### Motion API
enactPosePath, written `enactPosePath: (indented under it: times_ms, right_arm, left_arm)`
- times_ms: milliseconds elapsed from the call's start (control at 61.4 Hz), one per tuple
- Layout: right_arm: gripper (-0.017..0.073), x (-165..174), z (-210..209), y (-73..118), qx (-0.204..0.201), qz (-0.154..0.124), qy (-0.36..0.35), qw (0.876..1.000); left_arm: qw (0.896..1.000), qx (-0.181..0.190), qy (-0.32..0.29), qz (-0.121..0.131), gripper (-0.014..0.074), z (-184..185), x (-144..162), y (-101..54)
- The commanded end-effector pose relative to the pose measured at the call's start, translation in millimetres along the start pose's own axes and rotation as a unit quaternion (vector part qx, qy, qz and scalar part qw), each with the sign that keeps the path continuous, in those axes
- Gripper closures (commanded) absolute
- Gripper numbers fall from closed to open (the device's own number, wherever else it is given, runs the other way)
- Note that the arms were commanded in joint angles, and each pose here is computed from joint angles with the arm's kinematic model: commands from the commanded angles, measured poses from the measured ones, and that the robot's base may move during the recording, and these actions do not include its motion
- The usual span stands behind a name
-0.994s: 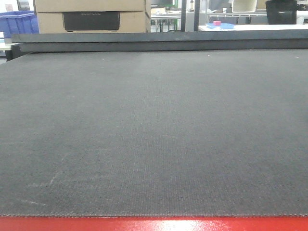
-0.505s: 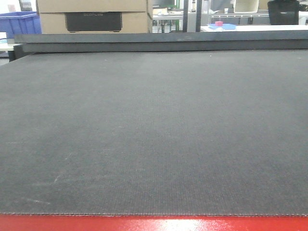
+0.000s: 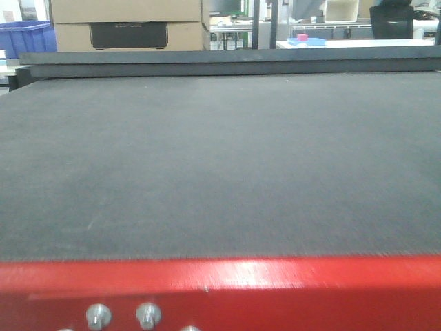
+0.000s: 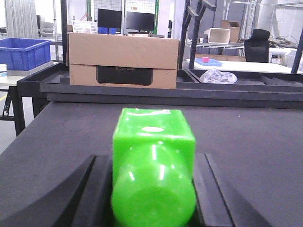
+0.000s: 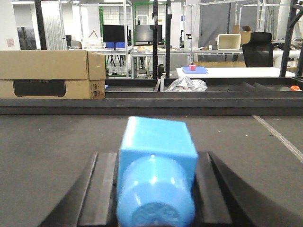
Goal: Grab block from conveyor and place in blue bin
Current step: 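Drive the base away from the conveyor holding both blocks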
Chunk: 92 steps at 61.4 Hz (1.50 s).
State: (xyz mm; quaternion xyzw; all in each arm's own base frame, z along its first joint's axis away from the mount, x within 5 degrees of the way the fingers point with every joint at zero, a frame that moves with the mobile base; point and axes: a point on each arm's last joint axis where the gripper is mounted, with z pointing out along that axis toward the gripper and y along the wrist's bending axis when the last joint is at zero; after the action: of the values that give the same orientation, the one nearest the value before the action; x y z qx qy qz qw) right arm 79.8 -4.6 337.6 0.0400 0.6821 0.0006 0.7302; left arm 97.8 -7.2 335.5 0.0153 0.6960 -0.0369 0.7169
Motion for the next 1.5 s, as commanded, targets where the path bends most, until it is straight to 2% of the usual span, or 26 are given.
enactPosePath:
  times_ms: [0, 1483]
  right_arm:
    - [0.0721, -2.4, -1.2, 0.0, 0.0, -0.008, -0.014, 1.0]
    - [0.0721, -2.4, -1.2, 0.0, 0.0, -0.008, -0.014, 1.0]
  left_arm:
    - [1.0, 0.003, -0.014, -0.003, 0.0704, -1.7, -2.8, -0.5]
    - [1.0, 0.003, -0.014, -0.003, 0.0704, -1.7, -2.8, -0.5]
